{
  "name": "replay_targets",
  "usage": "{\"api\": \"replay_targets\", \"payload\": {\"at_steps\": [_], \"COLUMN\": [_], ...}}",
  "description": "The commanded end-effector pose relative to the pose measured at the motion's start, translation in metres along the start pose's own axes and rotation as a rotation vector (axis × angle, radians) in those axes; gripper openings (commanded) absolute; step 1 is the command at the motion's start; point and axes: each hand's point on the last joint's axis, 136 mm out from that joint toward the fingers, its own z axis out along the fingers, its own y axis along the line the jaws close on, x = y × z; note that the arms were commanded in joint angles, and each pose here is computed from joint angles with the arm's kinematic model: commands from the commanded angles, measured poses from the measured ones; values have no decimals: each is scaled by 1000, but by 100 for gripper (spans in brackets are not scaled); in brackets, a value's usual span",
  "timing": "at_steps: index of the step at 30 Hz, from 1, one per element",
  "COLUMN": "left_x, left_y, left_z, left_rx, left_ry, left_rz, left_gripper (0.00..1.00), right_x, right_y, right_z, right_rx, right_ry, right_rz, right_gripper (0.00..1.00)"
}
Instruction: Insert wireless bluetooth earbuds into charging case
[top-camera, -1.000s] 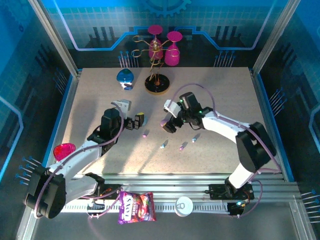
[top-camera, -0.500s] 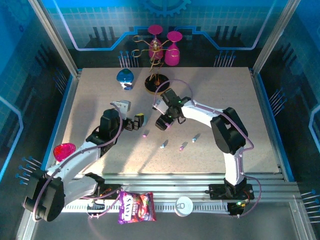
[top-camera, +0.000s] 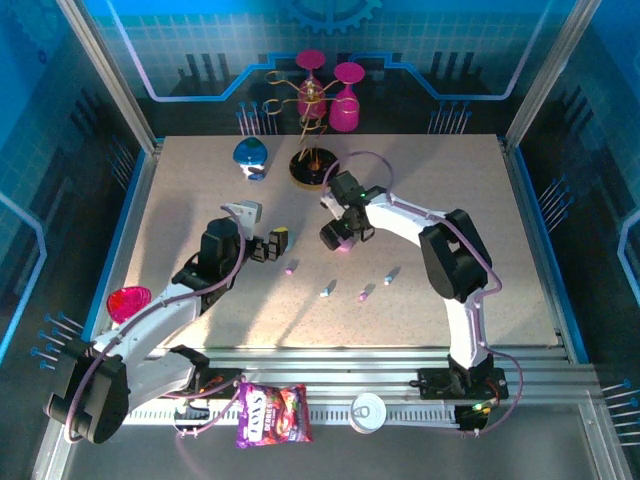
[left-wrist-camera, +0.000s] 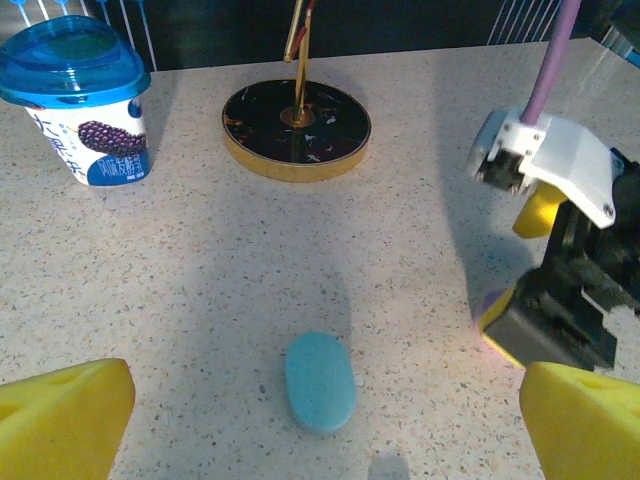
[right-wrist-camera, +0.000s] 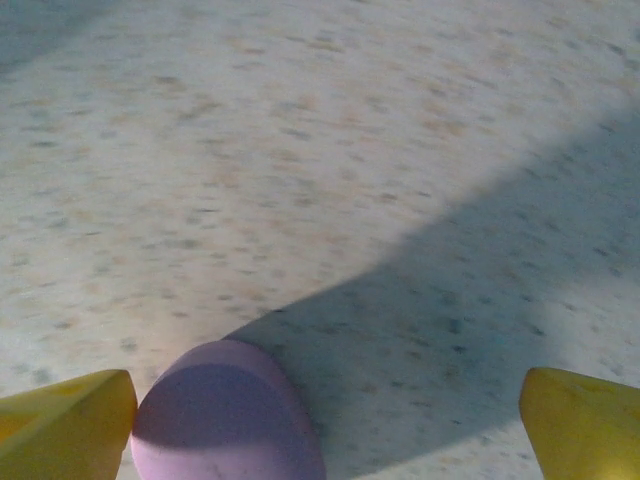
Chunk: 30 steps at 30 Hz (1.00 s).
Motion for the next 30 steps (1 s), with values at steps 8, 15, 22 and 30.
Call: {"api": "replay_targets", "payload": {"at_steps": [8,15,22,30], "left_x": [2,4,8,9], "left_y": [-9,-13,-16,-21], "left_z": [8,13,13,14], "left_rx": [22,28,26,30], "left_ry": [17,26,37,41], "left_rz": [-11,8,28,48], "left_gripper": [99,99,99,99], "right_x": [3,23,28,28], "right_y": [-5,0,-12,-7], "right_z": [-31,-20,-9,-1], "right_rx": [-89,-51,48,48], "right_ry": [-26,120,258,330], "right_rz": [252,200,316,381], "right_gripper": [88,68,64,63]}}
